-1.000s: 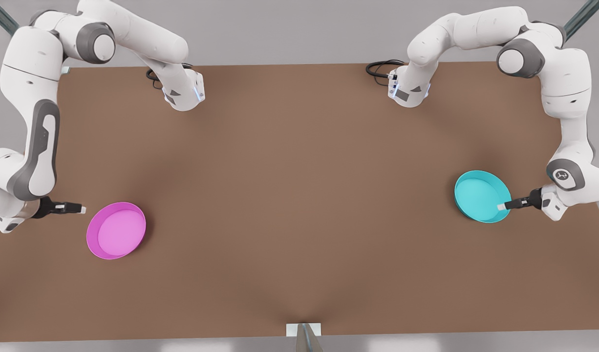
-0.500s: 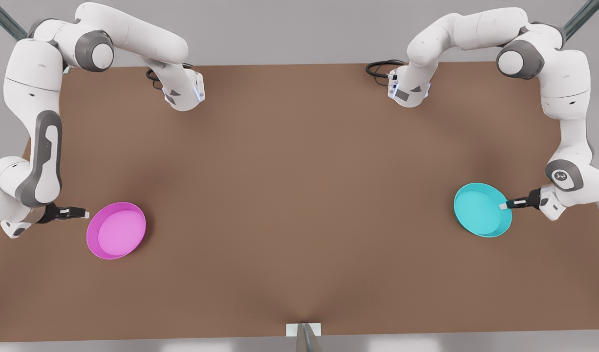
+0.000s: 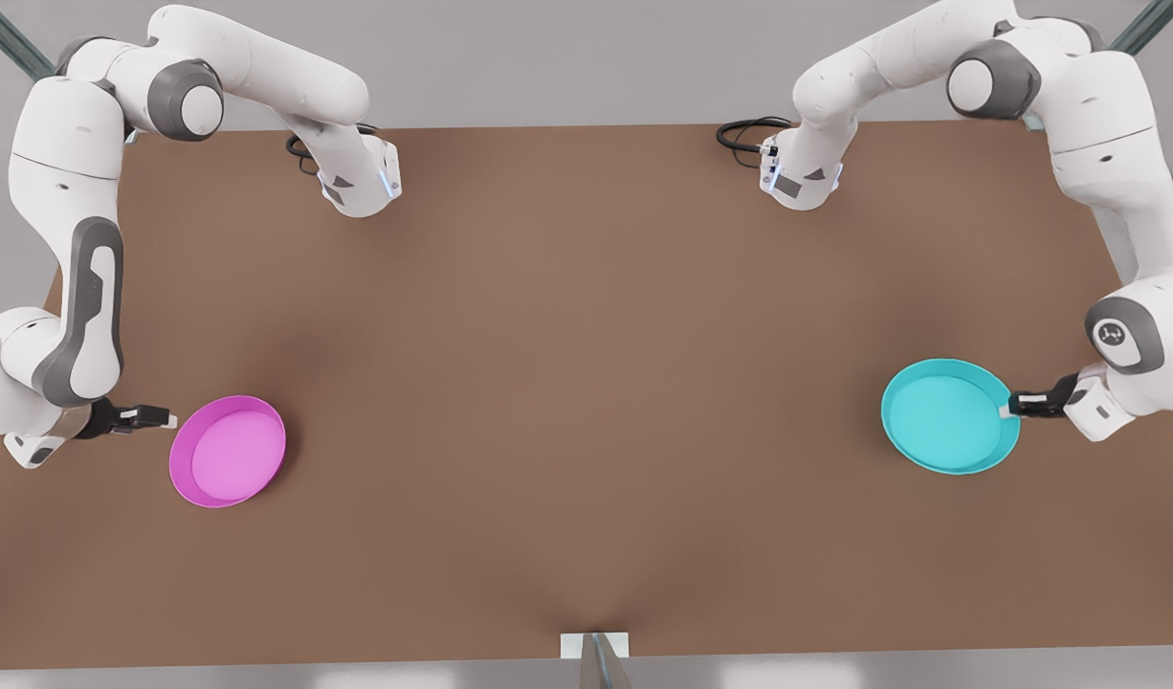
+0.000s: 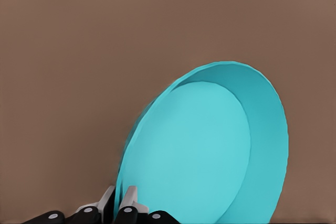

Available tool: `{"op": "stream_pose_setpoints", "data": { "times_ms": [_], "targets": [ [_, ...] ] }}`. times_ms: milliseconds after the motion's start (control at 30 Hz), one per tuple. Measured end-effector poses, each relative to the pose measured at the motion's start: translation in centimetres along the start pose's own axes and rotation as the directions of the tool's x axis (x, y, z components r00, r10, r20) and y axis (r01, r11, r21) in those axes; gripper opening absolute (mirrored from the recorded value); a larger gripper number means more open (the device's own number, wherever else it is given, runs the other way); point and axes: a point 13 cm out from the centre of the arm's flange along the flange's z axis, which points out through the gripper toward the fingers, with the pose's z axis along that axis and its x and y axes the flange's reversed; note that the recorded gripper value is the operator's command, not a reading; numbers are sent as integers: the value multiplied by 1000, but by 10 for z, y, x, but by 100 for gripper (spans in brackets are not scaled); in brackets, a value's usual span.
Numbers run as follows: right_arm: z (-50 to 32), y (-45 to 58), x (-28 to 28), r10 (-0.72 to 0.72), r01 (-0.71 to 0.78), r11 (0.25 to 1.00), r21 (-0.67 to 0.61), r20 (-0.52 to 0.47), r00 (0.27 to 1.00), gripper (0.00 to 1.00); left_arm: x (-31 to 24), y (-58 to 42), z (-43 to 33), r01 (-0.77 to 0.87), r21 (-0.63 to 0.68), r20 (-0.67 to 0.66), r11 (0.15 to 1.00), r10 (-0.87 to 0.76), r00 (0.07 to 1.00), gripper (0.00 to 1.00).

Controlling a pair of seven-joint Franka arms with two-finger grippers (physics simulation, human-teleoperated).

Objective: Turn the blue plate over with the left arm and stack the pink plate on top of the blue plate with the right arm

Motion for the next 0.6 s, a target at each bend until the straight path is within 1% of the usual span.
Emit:
{"op": "stream_pose_setpoints", "data": {
  "times_ms": [100,200,333,400,500,567,600],
  "targets": [
    [0,1,0,-5,5,1000,-2,-2,1000,100,-17,-45,-41,-72,-90,-26,993,70,997,21],
    [0,2,0,-9,9,1000,-4,-4,1000,100,-31,-106,-75,-150,-196,-80,969,137,987,21],
    [0,4,0,-13,13,1000,-8,-5,1000,100,-44,-202,-113,-261,-376,-177,889,207,962,21],
    [1,4,0,-15,15,1000,-9,-5,1000,100,-45,-247,-124,-303,-471,-231,828,216,949,21],
    [5,0,2,-11,11,1000,-11,-8,1000,100,-40,-311,-129,-360,-609,-306,707,210,929,21],
    [21,-6,4,-5,5,1000,-19,-20,1000,100,-37,-347,-130,-391,-700,-341,597,201,918,21],
    [24,-7,3,-6,5,1000,-19,-20,1000,100,-36,-370,-125,-414,-745,-365,523,201,909,21]
  ]
}}
